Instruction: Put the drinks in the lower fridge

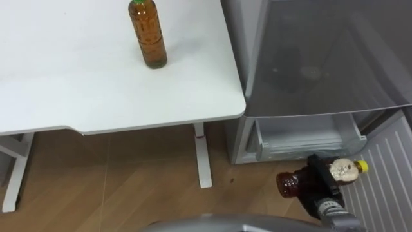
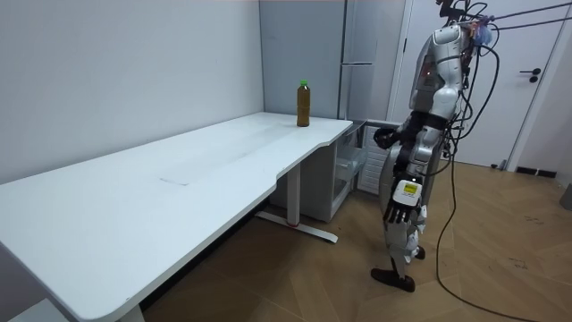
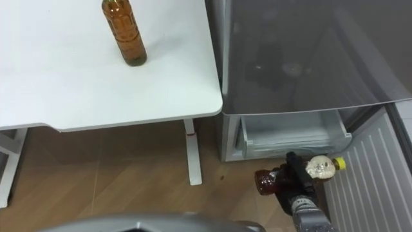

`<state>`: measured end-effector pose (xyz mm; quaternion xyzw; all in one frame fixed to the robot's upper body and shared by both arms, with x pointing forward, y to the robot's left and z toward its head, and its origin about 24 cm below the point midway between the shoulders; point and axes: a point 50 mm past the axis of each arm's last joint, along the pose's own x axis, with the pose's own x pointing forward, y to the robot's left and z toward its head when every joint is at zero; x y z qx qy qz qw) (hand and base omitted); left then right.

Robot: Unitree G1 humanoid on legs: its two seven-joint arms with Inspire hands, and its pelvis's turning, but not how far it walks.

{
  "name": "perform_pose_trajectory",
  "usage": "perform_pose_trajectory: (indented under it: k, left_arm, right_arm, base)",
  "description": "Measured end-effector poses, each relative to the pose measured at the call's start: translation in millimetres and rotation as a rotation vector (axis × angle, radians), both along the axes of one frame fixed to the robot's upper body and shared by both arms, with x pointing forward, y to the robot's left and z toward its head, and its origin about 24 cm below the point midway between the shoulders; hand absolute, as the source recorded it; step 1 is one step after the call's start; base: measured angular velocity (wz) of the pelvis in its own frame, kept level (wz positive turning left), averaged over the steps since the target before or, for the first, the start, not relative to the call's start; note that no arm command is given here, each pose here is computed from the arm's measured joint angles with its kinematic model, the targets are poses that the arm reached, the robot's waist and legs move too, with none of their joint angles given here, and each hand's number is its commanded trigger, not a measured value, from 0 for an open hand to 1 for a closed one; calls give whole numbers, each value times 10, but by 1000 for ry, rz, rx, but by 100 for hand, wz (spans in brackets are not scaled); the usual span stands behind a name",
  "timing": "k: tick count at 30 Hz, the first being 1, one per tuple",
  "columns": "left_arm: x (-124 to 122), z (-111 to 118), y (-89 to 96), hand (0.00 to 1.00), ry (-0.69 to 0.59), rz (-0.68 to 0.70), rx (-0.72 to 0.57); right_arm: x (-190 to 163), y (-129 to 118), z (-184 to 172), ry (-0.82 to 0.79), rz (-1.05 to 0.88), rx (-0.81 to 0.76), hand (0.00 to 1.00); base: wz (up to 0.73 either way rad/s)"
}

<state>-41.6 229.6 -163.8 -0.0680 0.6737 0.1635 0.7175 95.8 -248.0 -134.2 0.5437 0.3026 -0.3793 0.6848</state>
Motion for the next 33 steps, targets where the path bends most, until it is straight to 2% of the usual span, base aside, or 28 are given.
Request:
perform_pose_trajectory:
  k: [7,16,21,26,33]
  left_arm:
    - [-18,-7,-47,0,24,-60,-15]
    - [-168,-16,-195,0,68,-63,-84]
    - [-169,-18,-214,0,64,-68,-111]
    - [-33,-34,-200,0,35,-86,-109]
    - [413,-59,-132,0,-53,-105,-94]
  right_arm:
    - [40,-44,38,-9,-51,-10,100]
    - [36,-66,42,-11,-101,6,100]
    - [60,-123,59,-11,-159,18,100]
    - [261,-169,92,-47,-192,17,100]
    - [946,-76,253,-155,-184,72,100]
  base:
    - [0]
    - [5]
    - [9]
    - [10]
    - [1]
